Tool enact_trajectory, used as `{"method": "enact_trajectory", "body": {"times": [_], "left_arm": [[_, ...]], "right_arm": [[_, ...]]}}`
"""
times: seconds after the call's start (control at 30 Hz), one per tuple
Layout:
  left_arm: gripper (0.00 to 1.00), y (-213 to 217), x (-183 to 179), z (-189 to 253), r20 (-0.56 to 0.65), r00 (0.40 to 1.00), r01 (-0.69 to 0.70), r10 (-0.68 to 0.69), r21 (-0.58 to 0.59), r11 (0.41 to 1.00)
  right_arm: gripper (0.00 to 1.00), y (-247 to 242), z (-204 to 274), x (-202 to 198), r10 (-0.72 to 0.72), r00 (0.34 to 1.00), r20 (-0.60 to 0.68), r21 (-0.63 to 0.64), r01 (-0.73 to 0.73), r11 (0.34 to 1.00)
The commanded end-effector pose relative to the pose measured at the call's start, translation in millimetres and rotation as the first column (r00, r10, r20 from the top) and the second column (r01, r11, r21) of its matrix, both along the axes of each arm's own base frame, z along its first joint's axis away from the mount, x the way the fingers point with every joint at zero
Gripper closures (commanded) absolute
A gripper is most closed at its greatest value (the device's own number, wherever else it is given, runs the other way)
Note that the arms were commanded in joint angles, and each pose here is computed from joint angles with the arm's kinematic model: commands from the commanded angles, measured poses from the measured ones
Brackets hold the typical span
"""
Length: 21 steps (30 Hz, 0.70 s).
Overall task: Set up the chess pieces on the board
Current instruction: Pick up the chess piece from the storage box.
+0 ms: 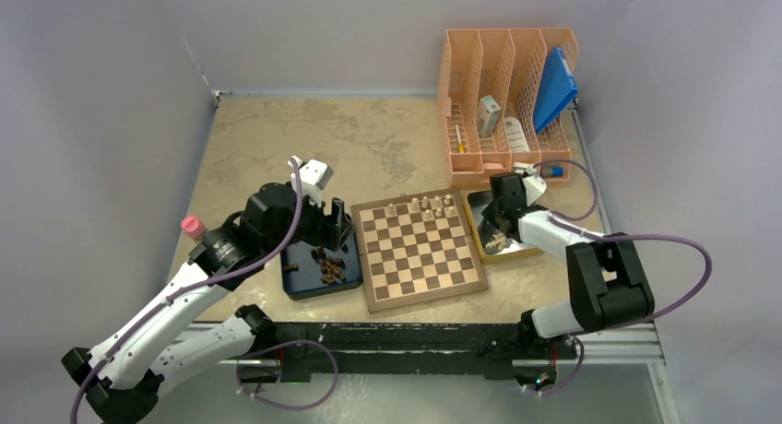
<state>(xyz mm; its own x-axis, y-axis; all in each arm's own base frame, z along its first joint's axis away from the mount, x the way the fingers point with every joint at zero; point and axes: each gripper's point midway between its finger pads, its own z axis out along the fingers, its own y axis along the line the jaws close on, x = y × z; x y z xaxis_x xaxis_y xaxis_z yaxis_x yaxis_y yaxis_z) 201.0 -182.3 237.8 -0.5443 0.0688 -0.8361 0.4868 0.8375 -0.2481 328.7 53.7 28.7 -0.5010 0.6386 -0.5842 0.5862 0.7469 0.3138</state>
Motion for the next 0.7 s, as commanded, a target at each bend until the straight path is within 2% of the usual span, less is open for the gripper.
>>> {"method": "enact_trajectory", "body": {"times": [0.0, 0.17, 0.3, 0.43, 0.67], "left_arm": [[0.24, -1, 2, 4, 0.026, 1.0, 0.005, -0.005, 0.0, 1.0], [0.24, -1, 2, 3, 0.025, 1.0, 0.005, -0.006, 0.003, 1.0], [0.24, -1, 2, 3, 0.023, 1.0, 0.007, -0.007, 0.003, 1.0], [0.24, -2, 3, 1, 0.018, 1.0, 0.011, -0.011, 0.008, 1.0], [0.24, -1, 5, -5, -0.014, 1.0, -0.023, 0.023, 0.013, 1.0]], "right_arm": [[0.83, 1, 3, 7, -0.002, 1.0, 0.023, 0.013, 0.001, 1.0], [0.95, 2, 11, 8, 0.022, 0.999, 0.043, 0.006, -0.022, 1.0], [1.0, 1, 22, 9, 0.035, 0.997, 0.072, -0.005, -0.035, 0.999], [1.0, -1, 37, 13, 0.058, 0.991, 0.122, -0.028, -0.055, 0.998], [1.0, 15, 62, 10, 0.16, 0.968, 0.195, 0.005, -0.164, 0.986]]}}
